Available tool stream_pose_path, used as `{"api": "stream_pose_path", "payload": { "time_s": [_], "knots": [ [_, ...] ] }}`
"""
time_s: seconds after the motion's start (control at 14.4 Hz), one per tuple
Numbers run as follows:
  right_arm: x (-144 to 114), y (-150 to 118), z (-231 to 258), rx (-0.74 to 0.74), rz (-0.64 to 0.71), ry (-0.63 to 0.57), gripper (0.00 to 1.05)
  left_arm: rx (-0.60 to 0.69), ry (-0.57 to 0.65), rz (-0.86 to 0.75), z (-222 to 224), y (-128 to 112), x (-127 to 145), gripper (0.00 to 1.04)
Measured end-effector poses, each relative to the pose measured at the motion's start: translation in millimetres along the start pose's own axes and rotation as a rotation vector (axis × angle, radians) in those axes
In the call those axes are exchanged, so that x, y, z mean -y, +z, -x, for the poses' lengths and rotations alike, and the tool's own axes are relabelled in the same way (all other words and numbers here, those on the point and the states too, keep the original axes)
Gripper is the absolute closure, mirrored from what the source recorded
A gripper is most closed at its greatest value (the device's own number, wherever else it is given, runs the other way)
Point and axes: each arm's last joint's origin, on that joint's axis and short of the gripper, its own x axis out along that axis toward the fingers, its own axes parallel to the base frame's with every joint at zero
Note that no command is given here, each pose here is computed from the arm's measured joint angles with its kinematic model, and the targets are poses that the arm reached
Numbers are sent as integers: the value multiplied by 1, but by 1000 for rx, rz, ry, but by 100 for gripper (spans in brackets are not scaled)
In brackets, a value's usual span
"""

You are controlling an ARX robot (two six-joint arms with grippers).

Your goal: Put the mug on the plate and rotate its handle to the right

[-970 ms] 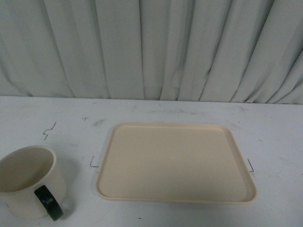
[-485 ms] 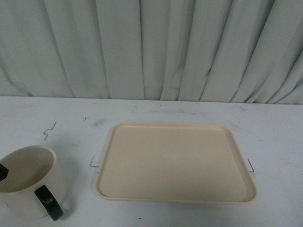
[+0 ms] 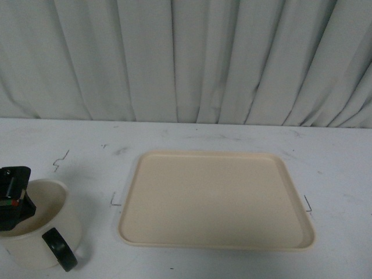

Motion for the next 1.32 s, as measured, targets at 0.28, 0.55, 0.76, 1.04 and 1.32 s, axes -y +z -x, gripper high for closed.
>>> {"api": "stream_pose_path", "payload": {
  "time_s": [0.28, 0.55, 0.76, 1.04, 1.32],
  "knots": [
    [0, 0, 0, 0, 0, 0, 6, -35, 4, 25, -20, 8, 2, 15],
    [0, 0, 0, 0, 0, 0, 6, -58, 5, 48, -27, 6, 4, 58],
    [0, 0, 0, 0, 0, 0, 6, -46, 14, 32, -23, 6, 5, 89],
    [0, 0, 0, 0, 0, 0, 6, 87, -186, -278, 7, 65, 134, 102],
    [0, 0, 0, 0, 0, 0, 6, 28, -259, -368, -12, 63, 191, 102]
  ]
}}
